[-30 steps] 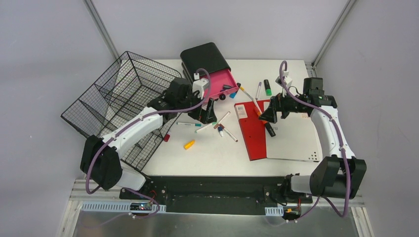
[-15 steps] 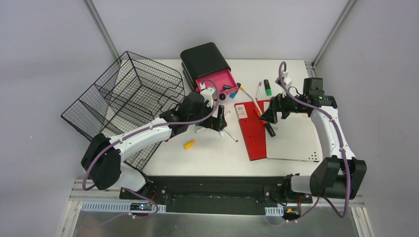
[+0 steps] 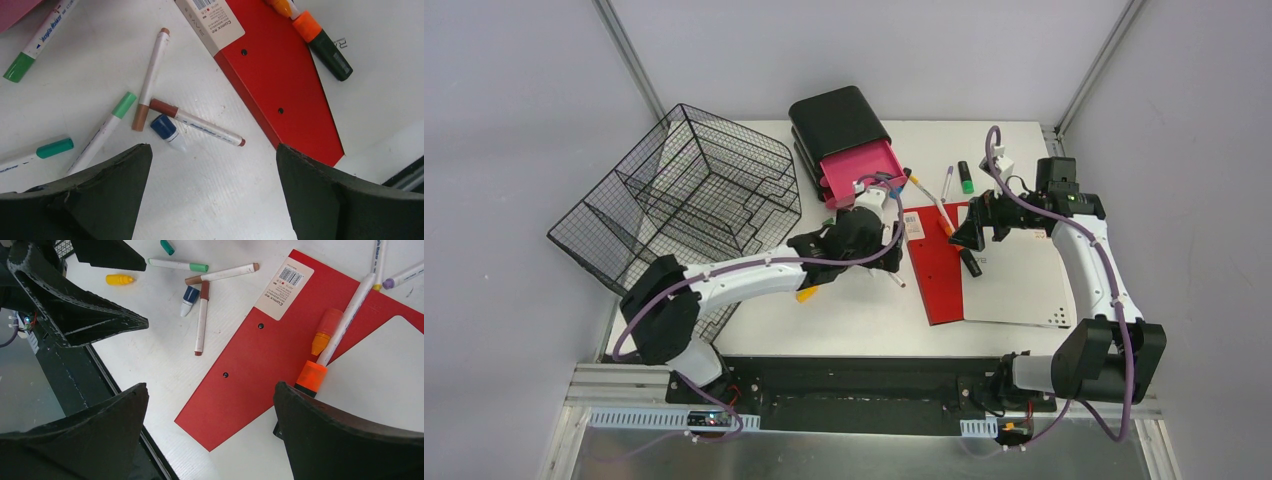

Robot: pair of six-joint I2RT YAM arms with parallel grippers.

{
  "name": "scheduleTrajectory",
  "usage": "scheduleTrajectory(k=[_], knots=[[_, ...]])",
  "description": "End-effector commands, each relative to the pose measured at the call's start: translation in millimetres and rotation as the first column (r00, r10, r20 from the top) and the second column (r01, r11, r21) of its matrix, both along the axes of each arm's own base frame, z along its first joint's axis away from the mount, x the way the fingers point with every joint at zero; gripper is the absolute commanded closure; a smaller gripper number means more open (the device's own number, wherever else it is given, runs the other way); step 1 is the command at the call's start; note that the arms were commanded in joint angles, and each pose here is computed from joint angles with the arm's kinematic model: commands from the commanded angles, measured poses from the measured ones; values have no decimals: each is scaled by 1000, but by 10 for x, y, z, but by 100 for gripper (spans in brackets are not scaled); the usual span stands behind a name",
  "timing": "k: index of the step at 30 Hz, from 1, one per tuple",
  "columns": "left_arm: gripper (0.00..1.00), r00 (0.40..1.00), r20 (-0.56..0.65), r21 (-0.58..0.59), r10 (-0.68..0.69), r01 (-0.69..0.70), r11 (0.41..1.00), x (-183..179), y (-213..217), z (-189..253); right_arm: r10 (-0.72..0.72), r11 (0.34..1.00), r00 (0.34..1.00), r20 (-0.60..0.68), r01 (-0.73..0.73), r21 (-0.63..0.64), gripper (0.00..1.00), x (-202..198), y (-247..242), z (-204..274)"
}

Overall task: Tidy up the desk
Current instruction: Pick up the stationery from the center of the board.

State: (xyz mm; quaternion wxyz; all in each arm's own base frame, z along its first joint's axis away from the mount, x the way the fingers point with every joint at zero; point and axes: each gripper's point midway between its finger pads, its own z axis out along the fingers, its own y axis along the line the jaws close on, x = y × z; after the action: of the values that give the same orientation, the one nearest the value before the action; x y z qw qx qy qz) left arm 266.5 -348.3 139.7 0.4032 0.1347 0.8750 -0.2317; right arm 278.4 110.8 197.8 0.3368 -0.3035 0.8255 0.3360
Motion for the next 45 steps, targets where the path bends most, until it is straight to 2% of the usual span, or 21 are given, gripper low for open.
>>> scheduleTrajectory(k=[1, 6, 12, 15, 19, 24, 38, 45], knots=[[1, 986, 69, 11, 151, -152, 988, 187, -31, 174, 27, 1000, 996, 80, -26, -16, 1, 40, 25, 142], [1, 965, 81, 79, 251, -258, 963, 297, -7, 104, 27, 999, 997, 77, -25, -25, 1, 51, 18, 118], [3, 966, 60, 153, 251, -257, 954, 371, -115, -61, 27, 999, 997, 79, -24, -33, 1, 48, 13, 107], [10, 959, 46, 206, 279, -282, 937, 397, -103, -165, 26, 999, 996, 81, -24, -35, 1, 49, 11, 107], [27, 942, 17, 269, 334, -326, 906, 367, -4, -333, 27, 999, 996, 80, -24, -34, 1, 47, 12, 103], [41, 928, -14, 314, 373, -350, 882, 292, 98, -556, 28, 999, 997, 78, -26, -33, 1, 46, 16, 99], [63, 924, -24, 381, 383, -345, 858, 314, 90, -892, 29, 999, 997, 78, -26, -34, 1, 47, 17, 95], [64, 921, -19, 403, 388, -348, 846, 327, 103, -992, 31, 999, 997, 76, -28, -34, 1, 43, 20, 91]])
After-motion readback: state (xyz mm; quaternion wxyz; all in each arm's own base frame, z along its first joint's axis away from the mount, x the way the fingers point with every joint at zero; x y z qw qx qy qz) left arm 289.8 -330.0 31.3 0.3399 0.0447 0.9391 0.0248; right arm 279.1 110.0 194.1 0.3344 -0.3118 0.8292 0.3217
